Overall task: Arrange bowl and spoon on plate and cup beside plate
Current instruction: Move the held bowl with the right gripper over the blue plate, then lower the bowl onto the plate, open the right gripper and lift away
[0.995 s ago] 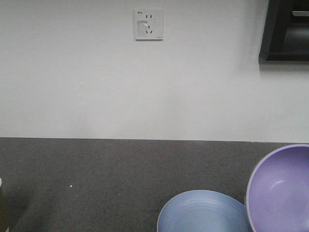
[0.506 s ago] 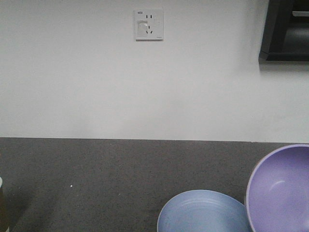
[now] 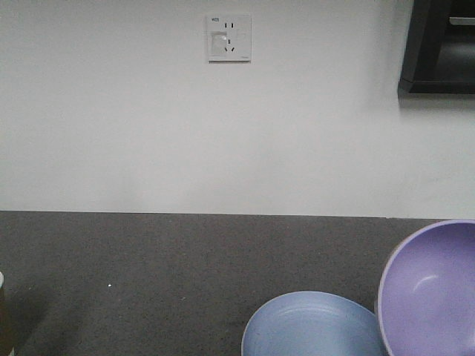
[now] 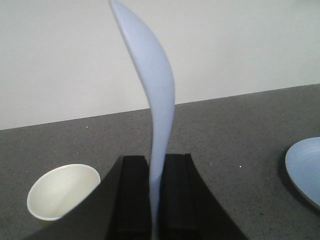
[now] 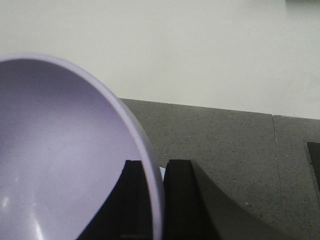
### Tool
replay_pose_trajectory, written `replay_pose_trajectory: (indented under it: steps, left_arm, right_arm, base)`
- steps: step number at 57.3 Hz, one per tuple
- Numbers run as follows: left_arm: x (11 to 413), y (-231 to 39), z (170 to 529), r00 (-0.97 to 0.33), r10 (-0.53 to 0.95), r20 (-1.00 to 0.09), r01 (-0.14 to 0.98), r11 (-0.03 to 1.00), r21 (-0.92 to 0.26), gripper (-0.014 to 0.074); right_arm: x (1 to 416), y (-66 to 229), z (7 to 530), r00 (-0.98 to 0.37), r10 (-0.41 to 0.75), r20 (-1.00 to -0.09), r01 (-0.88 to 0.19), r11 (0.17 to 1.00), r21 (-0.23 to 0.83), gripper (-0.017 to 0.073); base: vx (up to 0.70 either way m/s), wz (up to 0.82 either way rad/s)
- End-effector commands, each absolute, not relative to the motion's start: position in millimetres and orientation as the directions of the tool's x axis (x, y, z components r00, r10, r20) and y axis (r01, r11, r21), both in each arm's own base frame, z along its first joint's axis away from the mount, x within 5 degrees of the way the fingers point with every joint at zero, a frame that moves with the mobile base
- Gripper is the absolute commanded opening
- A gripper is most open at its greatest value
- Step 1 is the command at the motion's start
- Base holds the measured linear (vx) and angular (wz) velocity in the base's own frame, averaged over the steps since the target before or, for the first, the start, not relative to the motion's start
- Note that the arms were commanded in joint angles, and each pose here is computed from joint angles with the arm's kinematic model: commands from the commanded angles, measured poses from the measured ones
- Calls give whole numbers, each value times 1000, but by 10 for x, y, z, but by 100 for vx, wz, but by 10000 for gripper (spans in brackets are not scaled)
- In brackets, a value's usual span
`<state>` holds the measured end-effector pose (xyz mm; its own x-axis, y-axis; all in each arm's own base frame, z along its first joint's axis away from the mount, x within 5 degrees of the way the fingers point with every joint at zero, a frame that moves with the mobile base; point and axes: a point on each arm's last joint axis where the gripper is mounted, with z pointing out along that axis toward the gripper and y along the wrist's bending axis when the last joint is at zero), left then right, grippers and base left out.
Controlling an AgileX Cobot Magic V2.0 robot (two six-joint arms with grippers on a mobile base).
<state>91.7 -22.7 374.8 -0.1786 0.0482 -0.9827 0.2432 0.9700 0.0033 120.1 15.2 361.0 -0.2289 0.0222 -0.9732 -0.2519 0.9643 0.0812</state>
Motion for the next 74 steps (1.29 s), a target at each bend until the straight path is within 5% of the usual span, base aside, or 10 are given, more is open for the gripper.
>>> replay_pose_trajectory:
  steps: [1, 11, 25, 35, 57, 74]
  left_arm:
    - [927, -230, 3926, -62, 9, -998, 243, 970, -7, -3]
    - [927, -232, 3922, -66, 8, -998, 244, 970, -9, -3]
    - [924, -231, 3926, -68, 8, -998, 244, 970, -9, -3]
    - [917, -247, 3913, -95, -22, -995, 258, 965, -46, -3]
    - [913, -259, 3902, -114, -43, -993, 268, 961, -73, -3]
    - [905, -274, 3871, -155, -57, -986, 279, 955, -99, -1]
  right_arm:
    - [1244, 133, 3748, -168, 111, -979, -231, 962, 149, -8]
    - [1301, 139, 3782, -155, 231, -961, -244, 933, 263, -8]
    - [1506, 114, 3652, -261, 198, -945, -257, 929, 266, -8]
    - [1859, 114, 3575, -473, 134, -871, -284, 912, 295, -8]
    - [2703, 653, 3352, -702, -161, -693, -345, 929, 133, -8]
    - [3085, 775, 2961, -745, -137, -652, -315, 935, 164, -8]
  base:
    - [0, 0]
    - [0, 0]
    - [0, 0]
    - [0, 0]
    - [0, 0]
    - [0, 0]
